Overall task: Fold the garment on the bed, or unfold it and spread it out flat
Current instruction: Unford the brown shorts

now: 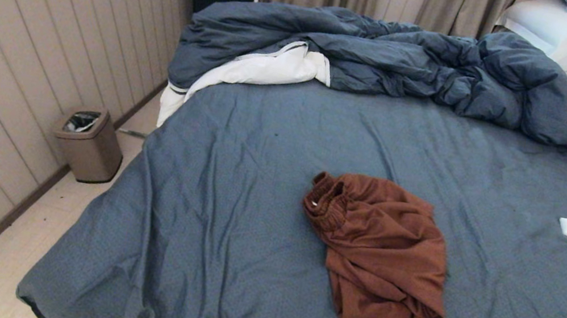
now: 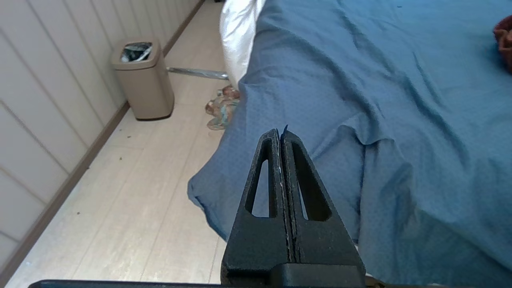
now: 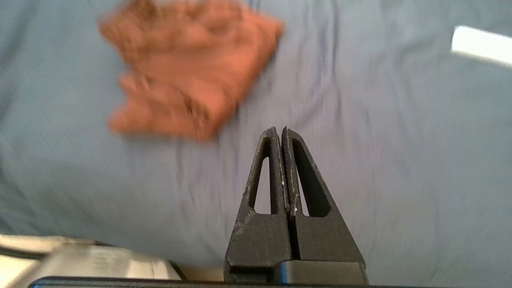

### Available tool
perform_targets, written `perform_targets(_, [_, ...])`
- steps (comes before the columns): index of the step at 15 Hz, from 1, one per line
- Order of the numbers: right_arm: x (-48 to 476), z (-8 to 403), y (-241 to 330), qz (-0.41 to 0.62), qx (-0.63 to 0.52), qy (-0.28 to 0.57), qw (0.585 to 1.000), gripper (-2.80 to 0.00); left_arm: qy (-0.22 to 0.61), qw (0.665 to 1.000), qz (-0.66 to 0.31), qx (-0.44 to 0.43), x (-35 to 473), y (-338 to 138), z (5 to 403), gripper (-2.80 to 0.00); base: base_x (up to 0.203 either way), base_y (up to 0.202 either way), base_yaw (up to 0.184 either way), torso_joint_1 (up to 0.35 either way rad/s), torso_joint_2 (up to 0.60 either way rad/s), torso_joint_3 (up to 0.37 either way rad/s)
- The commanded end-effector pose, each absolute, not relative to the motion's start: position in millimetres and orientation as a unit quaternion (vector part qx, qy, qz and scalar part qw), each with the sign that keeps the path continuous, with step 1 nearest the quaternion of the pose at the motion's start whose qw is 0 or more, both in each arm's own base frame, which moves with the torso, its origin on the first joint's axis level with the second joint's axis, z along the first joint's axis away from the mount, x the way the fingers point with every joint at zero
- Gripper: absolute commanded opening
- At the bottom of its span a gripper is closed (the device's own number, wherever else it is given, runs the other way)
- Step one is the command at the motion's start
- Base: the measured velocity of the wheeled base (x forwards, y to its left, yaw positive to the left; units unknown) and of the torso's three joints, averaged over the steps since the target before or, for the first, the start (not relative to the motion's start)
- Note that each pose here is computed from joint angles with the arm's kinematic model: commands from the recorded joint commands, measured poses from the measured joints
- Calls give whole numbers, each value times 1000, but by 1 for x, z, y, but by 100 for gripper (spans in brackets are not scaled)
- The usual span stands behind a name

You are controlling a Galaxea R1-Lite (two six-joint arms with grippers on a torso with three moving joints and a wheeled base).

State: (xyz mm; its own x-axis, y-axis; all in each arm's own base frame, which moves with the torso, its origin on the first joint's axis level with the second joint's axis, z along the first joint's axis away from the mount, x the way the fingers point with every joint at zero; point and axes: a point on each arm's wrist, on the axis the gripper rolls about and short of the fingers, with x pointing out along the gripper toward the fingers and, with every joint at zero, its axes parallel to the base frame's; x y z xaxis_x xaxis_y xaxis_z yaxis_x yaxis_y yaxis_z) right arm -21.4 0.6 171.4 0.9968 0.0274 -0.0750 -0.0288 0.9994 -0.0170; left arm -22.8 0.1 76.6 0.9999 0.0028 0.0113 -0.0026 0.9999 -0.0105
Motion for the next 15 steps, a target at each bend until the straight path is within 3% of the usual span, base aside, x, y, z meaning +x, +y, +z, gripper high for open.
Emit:
perform_targets(1, [16,217,1,18,-7,82,996,-280,-5,1000,2,-5,-23,0,77,-280,0,0,0,0,0,0])
perform_targets(7, [164,303,18,58,41,207,976,-280,-6,1000,2,-4,-23,0,77,-280,0,0,0,0,0,0])
perform_targets(12, [255,273,83,118,27,407,905,-280,-7,1000,2,-4,-23,0,78,-280,0,0,0,0,0,0])
perform_targets(15, [271,250,132,143,-23,453,879,-280,-7,1000,2,-5,-23,0,78,-280,0,0,0,0,0,0])
